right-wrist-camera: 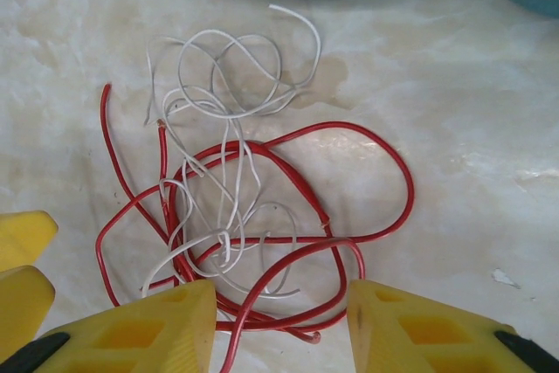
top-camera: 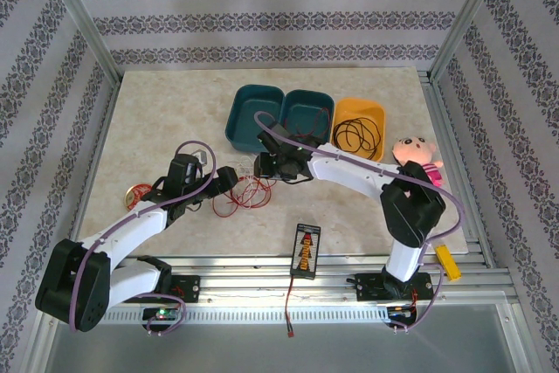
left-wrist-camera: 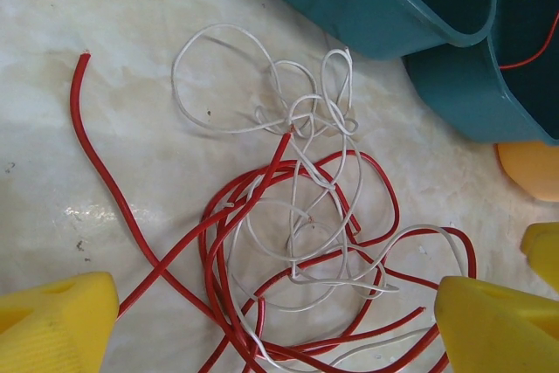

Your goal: Untangle the cables

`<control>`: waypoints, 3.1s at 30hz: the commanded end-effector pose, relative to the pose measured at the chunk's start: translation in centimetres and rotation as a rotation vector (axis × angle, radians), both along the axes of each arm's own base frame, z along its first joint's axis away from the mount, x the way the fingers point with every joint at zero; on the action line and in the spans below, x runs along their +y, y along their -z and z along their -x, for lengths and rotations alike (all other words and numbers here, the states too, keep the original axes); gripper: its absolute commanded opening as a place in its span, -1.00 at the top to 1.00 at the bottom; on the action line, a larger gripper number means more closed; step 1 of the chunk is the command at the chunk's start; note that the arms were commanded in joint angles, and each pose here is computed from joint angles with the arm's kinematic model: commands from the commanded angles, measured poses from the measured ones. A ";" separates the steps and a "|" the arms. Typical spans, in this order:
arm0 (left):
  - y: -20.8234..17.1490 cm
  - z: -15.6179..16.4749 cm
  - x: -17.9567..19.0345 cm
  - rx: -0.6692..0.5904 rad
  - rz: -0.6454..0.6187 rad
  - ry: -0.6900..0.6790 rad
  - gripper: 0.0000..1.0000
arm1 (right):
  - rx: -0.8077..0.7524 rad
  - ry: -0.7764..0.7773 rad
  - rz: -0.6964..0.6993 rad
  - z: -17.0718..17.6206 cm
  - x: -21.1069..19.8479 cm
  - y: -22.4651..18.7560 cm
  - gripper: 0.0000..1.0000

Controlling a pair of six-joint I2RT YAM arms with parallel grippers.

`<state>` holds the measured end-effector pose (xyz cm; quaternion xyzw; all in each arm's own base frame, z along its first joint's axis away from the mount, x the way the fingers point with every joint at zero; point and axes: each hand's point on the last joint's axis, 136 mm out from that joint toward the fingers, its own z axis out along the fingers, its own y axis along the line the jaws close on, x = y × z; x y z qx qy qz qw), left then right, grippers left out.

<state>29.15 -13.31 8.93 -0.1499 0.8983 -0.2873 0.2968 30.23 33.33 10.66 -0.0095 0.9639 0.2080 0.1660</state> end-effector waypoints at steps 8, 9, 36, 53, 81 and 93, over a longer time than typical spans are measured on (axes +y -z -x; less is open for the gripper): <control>-1.0 -0.6 -0.1 -0.040 0.021 -0.001 -0.87 | 0.046 -0.028 -0.024 0.8 2.0 0.9 0.22; -0.9 -0.6 0.0 -0.040 0.020 -0.003 -0.87 | 0.051 -0.030 -0.024 0.9 2.1 1.0 0.23; -0.7 -0.2 0.1 -0.039 0.016 0.004 -0.87 | -0.068 -0.111 -0.019 1.9 2.9 -2.9 0.94; -2.6 0.0 0.1 -0.140 -0.003 0.049 -0.79 | -0.268 -0.273 -0.089 3.2 3.9 -10.4 1.00; -2.5 -0.7 -0.7 -0.154 0.015 0.078 -0.78 | -0.588 -0.331 -0.144 3.5 1.4 -20.0 1.00; -1.3 -1.0 -1.0 -0.116 0.028 0.075 -0.71 | -0.671 -0.368 -0.226 4.4 1.6 -23.5 1.00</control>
